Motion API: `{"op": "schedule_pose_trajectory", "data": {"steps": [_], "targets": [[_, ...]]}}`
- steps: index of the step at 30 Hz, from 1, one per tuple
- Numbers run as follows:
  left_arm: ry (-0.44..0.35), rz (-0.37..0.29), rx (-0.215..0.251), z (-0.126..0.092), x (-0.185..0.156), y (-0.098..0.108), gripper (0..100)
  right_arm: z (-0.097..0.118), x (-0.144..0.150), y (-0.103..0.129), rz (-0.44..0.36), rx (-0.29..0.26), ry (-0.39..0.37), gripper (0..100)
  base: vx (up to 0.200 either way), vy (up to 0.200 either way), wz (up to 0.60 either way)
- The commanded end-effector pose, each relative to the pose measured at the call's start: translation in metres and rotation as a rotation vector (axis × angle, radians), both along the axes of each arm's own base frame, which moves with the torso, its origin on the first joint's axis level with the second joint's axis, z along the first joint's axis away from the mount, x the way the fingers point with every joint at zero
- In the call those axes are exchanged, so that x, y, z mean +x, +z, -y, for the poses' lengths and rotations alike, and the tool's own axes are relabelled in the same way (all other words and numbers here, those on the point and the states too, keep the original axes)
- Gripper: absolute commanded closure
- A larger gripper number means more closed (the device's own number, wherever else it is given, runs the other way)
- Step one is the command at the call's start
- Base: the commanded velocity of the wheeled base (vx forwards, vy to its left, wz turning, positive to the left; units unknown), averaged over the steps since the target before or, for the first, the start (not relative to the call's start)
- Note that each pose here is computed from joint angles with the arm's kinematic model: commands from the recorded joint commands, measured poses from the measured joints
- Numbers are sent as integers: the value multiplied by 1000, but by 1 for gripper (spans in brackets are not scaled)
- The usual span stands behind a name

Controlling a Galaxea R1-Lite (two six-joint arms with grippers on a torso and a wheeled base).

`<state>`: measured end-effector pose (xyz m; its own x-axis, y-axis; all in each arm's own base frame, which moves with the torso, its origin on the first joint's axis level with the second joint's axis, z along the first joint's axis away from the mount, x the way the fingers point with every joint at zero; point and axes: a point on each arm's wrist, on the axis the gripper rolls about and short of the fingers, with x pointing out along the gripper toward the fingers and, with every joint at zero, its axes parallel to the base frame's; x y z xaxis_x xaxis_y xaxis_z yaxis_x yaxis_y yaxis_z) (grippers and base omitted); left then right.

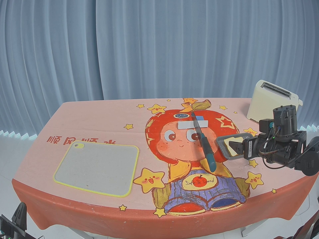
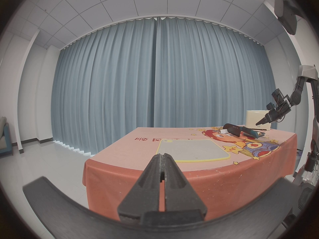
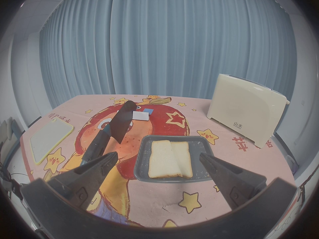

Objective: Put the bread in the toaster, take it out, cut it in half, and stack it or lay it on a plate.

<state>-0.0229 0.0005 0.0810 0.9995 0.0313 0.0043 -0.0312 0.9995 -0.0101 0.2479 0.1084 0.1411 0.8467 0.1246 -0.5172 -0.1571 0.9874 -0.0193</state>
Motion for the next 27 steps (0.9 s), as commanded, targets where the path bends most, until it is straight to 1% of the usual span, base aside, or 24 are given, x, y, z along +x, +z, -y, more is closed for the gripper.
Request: {"op": "schedule_pose_trajectory", "data": {"steps": [1,13,21,27], "targets": [[1,-1,-2,0,0,-5,100,0,0,0,1,1,0,0,0,0,0],[1,-1,-1,0,0,-5,100,0,0,0,1,0,-1,0,0,0,0],[-2,-1,-1,0,0,-5,100,1,-1,2,11,-7,-18,0,0,0,0],[-2,-1,1,0,0,-5,100,3,-5,11,43,4,-28,0,0,0,0]]}}
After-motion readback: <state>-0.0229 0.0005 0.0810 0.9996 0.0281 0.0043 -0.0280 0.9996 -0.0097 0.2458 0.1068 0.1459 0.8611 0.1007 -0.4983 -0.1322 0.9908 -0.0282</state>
